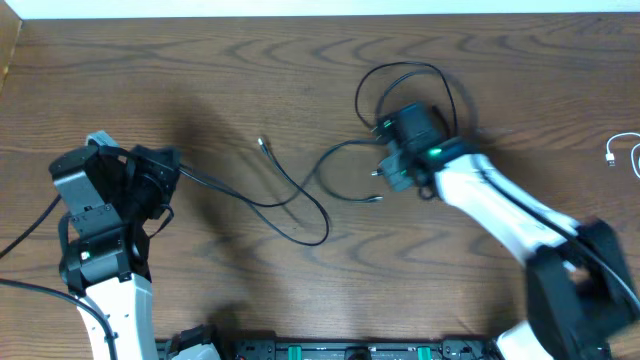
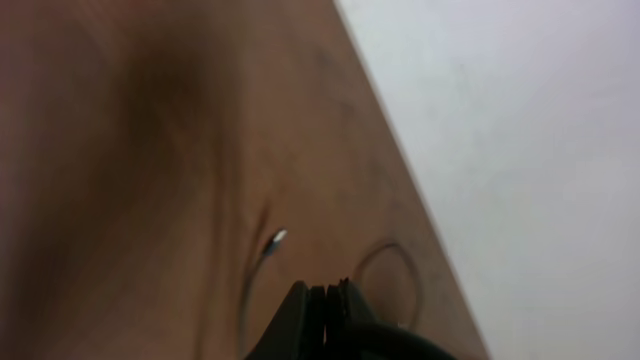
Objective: Untangle cables
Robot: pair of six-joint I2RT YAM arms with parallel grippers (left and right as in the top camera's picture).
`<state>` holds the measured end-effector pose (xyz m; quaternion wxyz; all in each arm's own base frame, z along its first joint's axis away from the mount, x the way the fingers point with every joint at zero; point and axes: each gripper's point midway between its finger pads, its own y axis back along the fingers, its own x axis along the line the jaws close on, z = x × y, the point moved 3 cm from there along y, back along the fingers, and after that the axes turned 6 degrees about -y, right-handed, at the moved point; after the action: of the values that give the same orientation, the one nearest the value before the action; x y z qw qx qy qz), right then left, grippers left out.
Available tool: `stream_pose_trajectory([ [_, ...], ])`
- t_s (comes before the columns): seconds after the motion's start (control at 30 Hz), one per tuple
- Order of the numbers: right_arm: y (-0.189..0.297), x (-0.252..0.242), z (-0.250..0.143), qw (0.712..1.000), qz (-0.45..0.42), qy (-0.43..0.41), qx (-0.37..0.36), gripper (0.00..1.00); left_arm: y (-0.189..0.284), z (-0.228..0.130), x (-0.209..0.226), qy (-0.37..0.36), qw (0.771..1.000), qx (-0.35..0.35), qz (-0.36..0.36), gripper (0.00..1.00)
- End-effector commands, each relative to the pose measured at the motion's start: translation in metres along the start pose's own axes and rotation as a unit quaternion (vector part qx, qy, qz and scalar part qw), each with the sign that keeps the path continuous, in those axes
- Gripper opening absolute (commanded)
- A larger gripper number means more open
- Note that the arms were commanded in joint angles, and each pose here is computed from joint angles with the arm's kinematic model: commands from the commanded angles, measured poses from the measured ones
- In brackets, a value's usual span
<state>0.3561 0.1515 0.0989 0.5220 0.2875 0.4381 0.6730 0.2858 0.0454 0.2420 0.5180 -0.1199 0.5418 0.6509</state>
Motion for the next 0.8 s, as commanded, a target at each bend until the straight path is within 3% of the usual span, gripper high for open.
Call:
stream_pose_trajectory([
  [0.0, 0.073, -0.070, 0.050, 0.983, -0.112, -0.090, -0.116, 0.01, 0.003, 0.010, 0.018, -0.020, 0.997, -0.031, 0.067, 0.08],
  [0.13, 0.119, -0.142, 0.045, 0.949, -0.195, -0.190, -0.159, 0.01, 0.010, 0.021, 0.047, -0.009, 0.985, -0.076, 0.157, 0.08],
  [0.33, 0.131, -0.205, 0.014, 0.920, -0.200, -0.303, -0.145, 0.01, 0.033, 0.053, 0.080, 0.021, 0.956, -0.166, 0.240, 0.08],
  [0.63, 0.129, -0.232, 0.000, 0.909, -0.162, -0.357, -0.141, 0.01, 0.083, 0.082, 0.141, 0.170, 0.902, -0.256, 0.304, 0.08],
  [0.77, 0.128, -0.232, 0.000, 0.909, -0.162, -0.358, -0.140, 0.01, 0.092, 0.086, 0.154, 0.204, 0.897, -0.258, 0.294, 0.08],
])
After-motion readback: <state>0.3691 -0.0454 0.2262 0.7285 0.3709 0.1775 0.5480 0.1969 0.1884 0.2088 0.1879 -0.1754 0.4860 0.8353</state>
